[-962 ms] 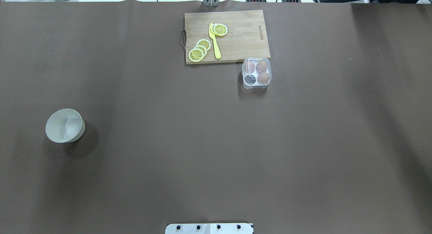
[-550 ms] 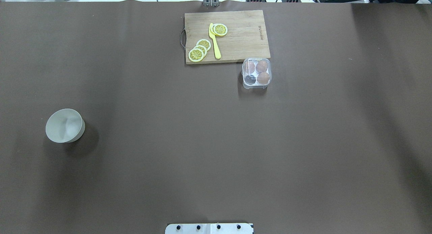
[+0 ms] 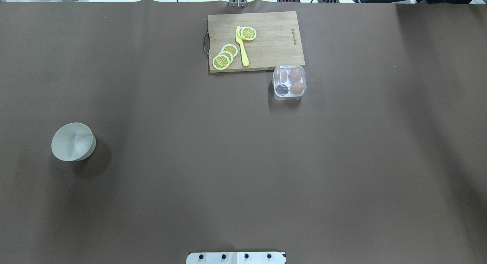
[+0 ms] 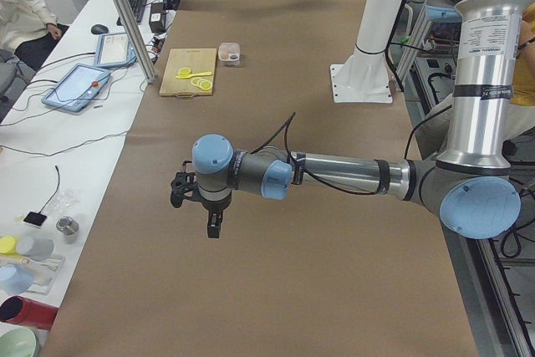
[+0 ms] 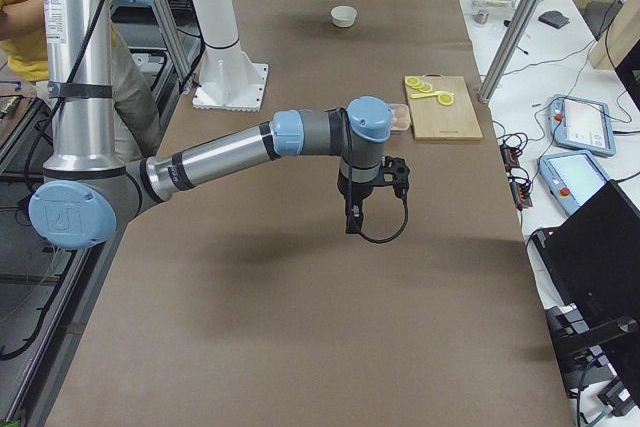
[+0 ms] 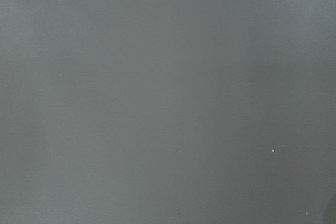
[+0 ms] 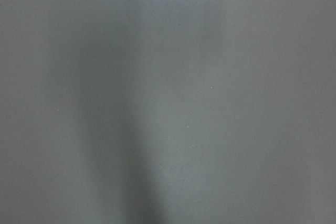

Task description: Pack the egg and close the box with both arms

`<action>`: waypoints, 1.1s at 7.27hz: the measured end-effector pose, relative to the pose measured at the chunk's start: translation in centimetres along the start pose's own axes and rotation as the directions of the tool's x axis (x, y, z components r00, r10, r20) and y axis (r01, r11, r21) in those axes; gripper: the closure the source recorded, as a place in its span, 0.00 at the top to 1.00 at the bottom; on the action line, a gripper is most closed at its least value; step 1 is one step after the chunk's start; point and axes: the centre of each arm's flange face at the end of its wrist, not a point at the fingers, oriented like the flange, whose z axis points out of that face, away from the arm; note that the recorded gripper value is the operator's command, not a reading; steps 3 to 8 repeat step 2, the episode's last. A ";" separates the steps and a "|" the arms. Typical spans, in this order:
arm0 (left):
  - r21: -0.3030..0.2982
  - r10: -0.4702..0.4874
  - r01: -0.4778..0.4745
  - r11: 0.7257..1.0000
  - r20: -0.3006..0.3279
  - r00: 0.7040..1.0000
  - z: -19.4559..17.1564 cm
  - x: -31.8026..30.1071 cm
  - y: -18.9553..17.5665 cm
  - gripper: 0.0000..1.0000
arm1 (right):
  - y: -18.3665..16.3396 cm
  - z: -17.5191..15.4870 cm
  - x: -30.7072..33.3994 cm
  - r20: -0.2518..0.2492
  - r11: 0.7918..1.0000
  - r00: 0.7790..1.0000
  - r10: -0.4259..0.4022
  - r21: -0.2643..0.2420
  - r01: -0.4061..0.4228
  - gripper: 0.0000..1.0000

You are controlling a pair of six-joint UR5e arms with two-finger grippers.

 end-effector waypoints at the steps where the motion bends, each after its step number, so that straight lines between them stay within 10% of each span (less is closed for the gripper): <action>1: 0.001 0.001 -0.001 1.000 0.000 1.000 0.0 0.0 0.0 0.97 | 0.0 0.0 0.0 0.000 1.000 1.000 -0.001 0.001 0.001 1.00; 8: 0.003 0.002 -0.002 1.000 0.000 1.000 -0.1 0.1 0.0 0.97 | 0.0 0.0 0.0 0.001 1.000 1.000 -0.002 0.002 0.002 1.00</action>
